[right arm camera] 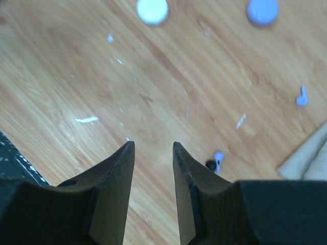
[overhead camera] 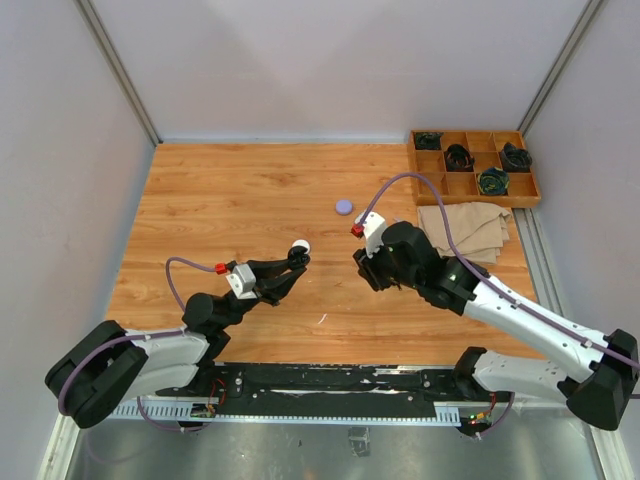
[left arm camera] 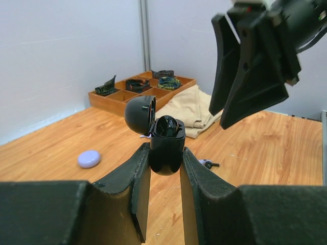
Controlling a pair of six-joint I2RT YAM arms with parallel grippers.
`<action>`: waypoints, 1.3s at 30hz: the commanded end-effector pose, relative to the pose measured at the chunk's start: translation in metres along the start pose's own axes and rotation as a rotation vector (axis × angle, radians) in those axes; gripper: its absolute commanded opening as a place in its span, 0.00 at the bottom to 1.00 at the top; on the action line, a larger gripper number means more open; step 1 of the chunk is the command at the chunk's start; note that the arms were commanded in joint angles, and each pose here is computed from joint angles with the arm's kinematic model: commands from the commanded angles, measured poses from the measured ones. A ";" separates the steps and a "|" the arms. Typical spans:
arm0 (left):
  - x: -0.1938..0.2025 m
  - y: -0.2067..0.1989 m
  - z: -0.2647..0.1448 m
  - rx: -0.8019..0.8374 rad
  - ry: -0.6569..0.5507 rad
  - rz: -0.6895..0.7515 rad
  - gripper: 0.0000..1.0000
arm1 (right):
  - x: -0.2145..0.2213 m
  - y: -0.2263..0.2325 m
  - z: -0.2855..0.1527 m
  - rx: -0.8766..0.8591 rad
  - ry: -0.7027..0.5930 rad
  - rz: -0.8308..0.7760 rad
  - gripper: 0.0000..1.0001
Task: Insert the wireless bluetooth earbuds into the charging case
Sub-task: Pick up the earbud from the center of the board.
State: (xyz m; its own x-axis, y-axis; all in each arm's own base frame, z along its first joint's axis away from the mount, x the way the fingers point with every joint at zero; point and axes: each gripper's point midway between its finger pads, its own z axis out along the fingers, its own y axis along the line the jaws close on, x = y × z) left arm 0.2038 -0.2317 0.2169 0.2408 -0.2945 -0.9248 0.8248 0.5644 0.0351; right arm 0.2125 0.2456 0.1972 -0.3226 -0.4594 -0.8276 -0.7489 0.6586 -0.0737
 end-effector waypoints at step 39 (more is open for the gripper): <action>0.009 -0.002 -0.011 -0.002 0.025 0.000 0.00 | 0.161 -0.082 0.052 0.170 0.580 0.360 0.34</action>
State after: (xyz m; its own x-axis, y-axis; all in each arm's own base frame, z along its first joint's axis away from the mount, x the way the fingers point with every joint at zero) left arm 0.2030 -0.2316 0.2169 0.2388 -0.2927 -0.9259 0.8262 0.5622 0.0353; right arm 0.2412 0.1508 0.0386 -0.8276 -0.4090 -0.3844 -0.4588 0.8875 0.0434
